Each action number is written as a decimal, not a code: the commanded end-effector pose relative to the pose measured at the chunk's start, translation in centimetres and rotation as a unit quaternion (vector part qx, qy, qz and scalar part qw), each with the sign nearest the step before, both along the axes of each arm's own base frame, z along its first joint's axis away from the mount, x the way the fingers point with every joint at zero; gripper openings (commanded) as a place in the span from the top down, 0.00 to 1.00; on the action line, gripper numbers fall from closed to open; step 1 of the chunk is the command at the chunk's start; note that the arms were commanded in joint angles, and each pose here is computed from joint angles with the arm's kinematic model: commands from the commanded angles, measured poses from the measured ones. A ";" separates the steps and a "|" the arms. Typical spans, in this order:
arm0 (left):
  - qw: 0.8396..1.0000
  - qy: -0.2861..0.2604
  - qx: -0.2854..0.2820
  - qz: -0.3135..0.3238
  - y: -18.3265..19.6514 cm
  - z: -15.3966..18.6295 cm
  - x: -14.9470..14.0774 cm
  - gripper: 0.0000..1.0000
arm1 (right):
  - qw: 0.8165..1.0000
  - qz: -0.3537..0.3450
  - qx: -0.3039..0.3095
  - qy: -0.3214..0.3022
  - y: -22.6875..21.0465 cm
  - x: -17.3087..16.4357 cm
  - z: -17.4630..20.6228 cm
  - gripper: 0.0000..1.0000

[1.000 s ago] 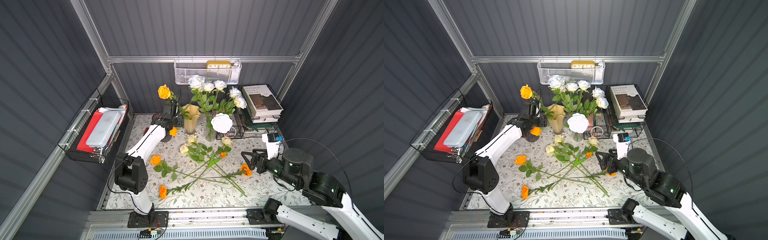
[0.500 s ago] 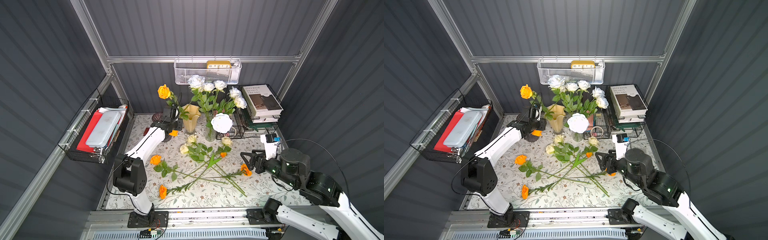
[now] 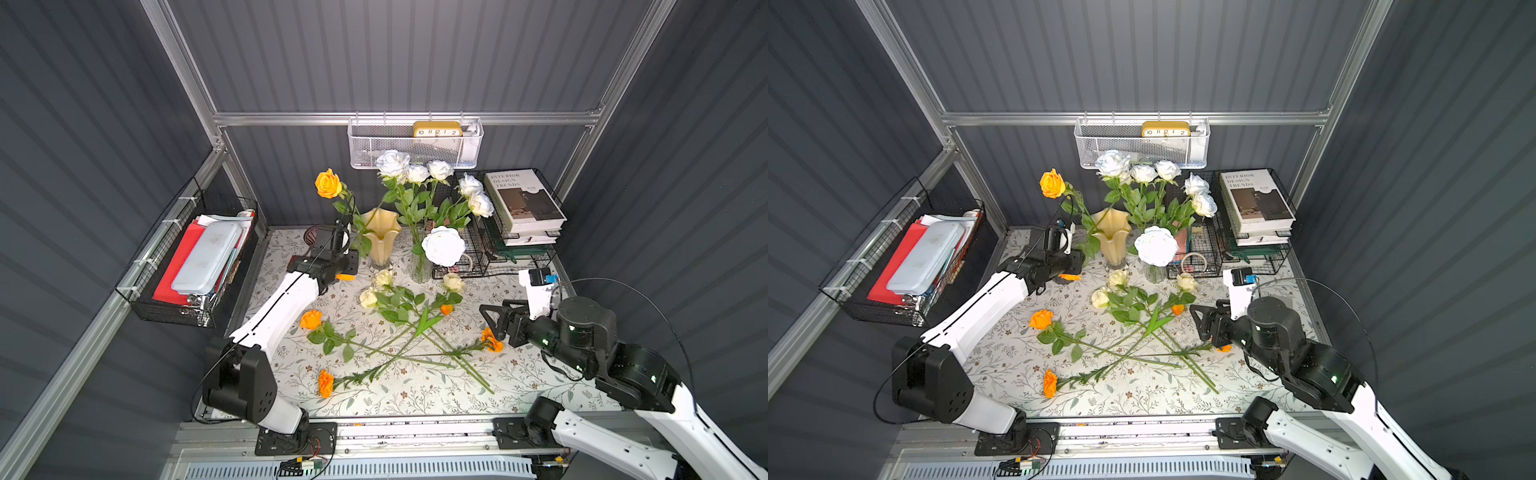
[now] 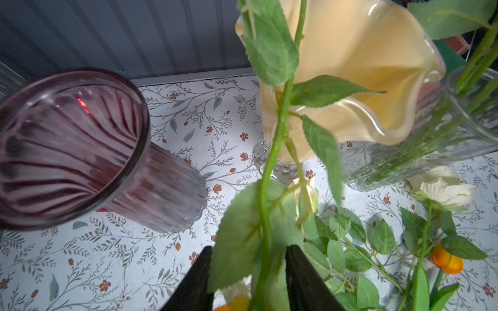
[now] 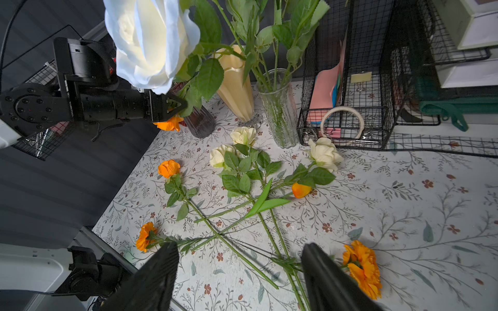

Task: Arrange the flowers in different vases according to their colors
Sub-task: Adjust the flower in the vase.

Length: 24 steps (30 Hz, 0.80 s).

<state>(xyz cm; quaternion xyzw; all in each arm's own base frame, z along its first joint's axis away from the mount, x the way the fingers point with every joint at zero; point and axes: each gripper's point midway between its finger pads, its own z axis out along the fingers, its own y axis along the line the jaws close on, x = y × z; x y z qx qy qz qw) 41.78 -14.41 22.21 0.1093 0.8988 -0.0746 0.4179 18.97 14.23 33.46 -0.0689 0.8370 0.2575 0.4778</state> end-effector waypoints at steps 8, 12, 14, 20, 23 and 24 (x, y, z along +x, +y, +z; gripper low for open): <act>0.997 0.044 -0.060 0.000 0.2 -0.1 -5.2 0.53 | 1.000 0.004 0.006 -0.004 0.1 -0.1 0.0 0.23; 0.991 0.075 -0.108 0.003 0.0 0.3 -8.8 0.51 | 1.000 0.016 0.016 -0.001 0.5 -0.4 0.1 0.23; 0.988 0.070 -0.138 -0.006 -1.2 2.1 -9.8 0.47 | 0.999 0.031 0.018 0.007 1.2 -0.4 -0.1 0.23; 0.984 0.059 -0.170 0.003 -0.8 5.5 -12.2 0.41 | 0.997 0.067 0.019 0.032 3.8 0.3 -1.1 0.23; 0.983 0.025 -0.181 0.000 -0.5 7.7 -12.5 0.35 | 0.990 0.127 0.028 0.050 6.4 -0.2 -1.6 0.23; 0.983 0.014 -0.183 0.001 -0.3 8.4 -12.6 0.35 | 0.985 0.158 0.036 0.058 7.7 -0.5 -1.9 0.23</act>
